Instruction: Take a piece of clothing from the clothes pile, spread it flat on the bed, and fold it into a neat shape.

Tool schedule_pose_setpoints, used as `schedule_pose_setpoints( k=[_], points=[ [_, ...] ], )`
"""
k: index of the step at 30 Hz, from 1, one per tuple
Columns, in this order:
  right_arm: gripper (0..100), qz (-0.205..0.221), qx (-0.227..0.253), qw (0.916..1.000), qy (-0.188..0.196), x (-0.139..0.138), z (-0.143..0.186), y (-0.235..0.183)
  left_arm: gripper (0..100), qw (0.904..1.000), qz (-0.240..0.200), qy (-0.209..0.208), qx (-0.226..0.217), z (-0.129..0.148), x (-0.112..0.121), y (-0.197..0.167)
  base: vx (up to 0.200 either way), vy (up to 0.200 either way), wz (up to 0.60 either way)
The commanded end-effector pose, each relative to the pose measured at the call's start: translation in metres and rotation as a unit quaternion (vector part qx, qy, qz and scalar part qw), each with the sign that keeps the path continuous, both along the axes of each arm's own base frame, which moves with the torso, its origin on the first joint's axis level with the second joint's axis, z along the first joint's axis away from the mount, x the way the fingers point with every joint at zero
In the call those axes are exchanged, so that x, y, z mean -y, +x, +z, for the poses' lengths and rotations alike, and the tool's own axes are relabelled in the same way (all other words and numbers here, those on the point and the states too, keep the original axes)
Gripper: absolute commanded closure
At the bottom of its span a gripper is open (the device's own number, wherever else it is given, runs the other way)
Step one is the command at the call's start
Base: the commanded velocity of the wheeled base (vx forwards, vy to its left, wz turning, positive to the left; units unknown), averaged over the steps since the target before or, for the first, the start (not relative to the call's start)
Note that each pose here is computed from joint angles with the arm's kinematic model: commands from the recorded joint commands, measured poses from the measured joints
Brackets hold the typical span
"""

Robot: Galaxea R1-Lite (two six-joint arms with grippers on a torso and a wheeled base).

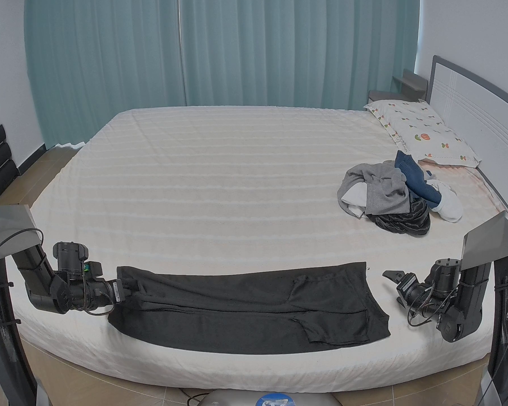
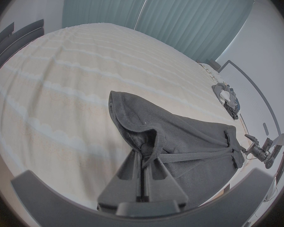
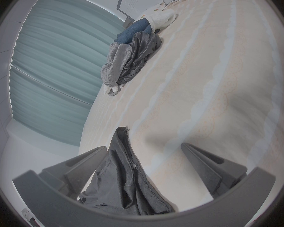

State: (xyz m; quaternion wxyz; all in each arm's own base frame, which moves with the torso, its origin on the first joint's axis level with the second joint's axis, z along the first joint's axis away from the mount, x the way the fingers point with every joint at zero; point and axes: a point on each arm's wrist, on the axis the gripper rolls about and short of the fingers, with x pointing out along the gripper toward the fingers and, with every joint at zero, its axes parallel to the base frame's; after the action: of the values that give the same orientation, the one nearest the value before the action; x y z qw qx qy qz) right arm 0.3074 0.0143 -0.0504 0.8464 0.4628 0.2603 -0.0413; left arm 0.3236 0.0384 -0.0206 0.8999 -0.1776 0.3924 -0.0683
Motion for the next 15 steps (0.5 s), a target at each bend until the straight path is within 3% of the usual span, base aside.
schedule_pose_setpoints(
  k=[1, 2, 15],
  points=[
    [0, 0.000, 0.005, 1.0000, 0.000, -0.0001, 0.0006, 0.0005, 100, 1.0000, 0.000, 0.000, 0.001, -0.0003, -0.0005, 0.0003, -0.200, 0.000, 0.00],
    [0, 0.000, 0.005, 1.0000, 0.000, -0.0001, 0.0006, 0.0005, 100, 1.0000, 0.000, 0.000, 0.000, -0.0008, -0.0005, 0.0002, -0.200, 0.000, 0.00],
    [0, 0.000, 0.005, 1.0000, -0.001, -0.0001, 0.0006, 0.0005, 100, 1.0000, 0.003, 0.003, 0.005, 0.0002, -0.0011, 0.0037, 0.000, 0.000, 0.00]
  ],
)
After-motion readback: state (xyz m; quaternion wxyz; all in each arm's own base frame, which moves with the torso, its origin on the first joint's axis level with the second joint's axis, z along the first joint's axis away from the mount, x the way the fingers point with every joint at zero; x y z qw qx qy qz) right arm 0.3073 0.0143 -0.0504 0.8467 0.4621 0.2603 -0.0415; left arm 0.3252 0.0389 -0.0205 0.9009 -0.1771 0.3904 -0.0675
